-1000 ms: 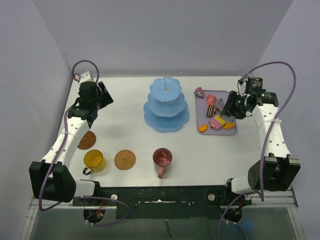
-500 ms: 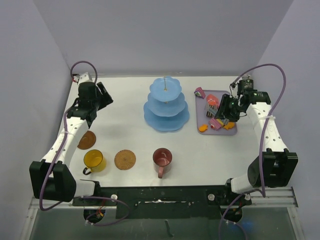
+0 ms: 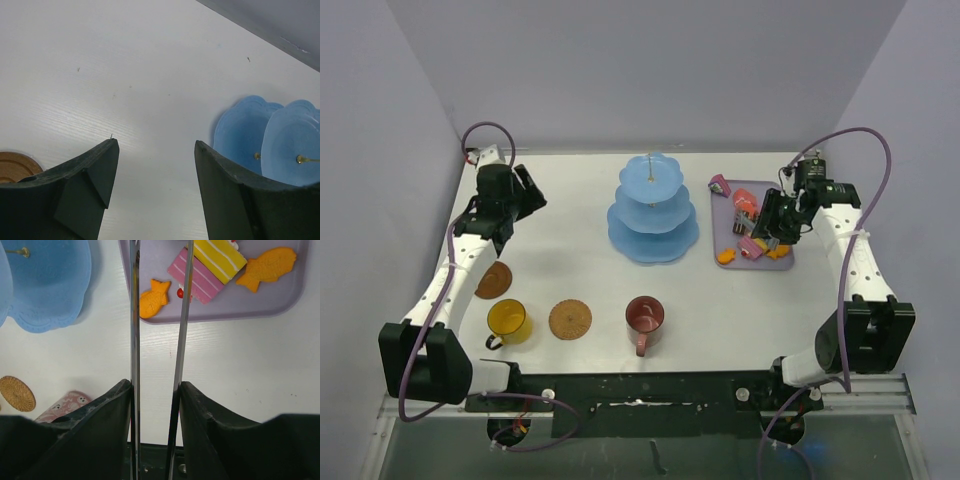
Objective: Serve the afternoon tea
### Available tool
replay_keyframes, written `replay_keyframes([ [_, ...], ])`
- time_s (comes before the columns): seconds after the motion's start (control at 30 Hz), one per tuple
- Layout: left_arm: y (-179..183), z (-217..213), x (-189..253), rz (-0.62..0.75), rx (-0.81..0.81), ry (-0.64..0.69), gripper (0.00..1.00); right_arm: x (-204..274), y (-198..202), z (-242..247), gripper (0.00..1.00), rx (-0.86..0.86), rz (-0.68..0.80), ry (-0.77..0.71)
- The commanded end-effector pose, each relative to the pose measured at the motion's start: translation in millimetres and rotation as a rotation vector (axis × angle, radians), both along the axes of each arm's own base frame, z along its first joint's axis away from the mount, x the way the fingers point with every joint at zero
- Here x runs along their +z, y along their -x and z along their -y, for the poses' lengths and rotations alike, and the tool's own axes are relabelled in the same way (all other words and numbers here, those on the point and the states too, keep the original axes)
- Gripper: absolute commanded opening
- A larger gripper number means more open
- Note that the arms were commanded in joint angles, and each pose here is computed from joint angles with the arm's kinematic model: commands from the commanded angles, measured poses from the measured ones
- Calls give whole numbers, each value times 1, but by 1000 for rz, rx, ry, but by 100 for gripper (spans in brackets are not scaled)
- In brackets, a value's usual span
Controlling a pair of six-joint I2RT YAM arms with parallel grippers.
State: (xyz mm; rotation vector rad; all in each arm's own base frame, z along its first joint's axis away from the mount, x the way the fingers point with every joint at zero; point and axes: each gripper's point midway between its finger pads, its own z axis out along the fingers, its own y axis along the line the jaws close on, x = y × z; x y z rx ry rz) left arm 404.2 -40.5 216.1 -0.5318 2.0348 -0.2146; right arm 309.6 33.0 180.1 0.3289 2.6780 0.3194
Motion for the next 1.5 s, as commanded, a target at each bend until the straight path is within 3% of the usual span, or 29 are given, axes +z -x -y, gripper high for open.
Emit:
replay_keyframes([
  [0.0, -2, 1, 27, 80, -12, 16, 61, -6, -14, -5, 41, -2, 17, -14],
  [0.2, -3, 3, 26, 81, -19, 23, 61, -17, -27, -10, 40, -8, 5, 24],
  [0.43, -1, 1, 26, 84, -13, 17, 61, 4, -31, -13, 21, -28, 68, 83],
  [0.5, -1, 2, 25, 82, -15, 17, 61, 8, -28, -13, 20, -29, 79, 74],
  [0.87, -1, 2, 21, 78, -17, 13, 61, 14, -7, -17, 20, -54, 78, -160],
  [1.47, -3, 6, 21, 76, -32, 25, 61, 26, -12, -77, 23, -28, 115, -459],
])
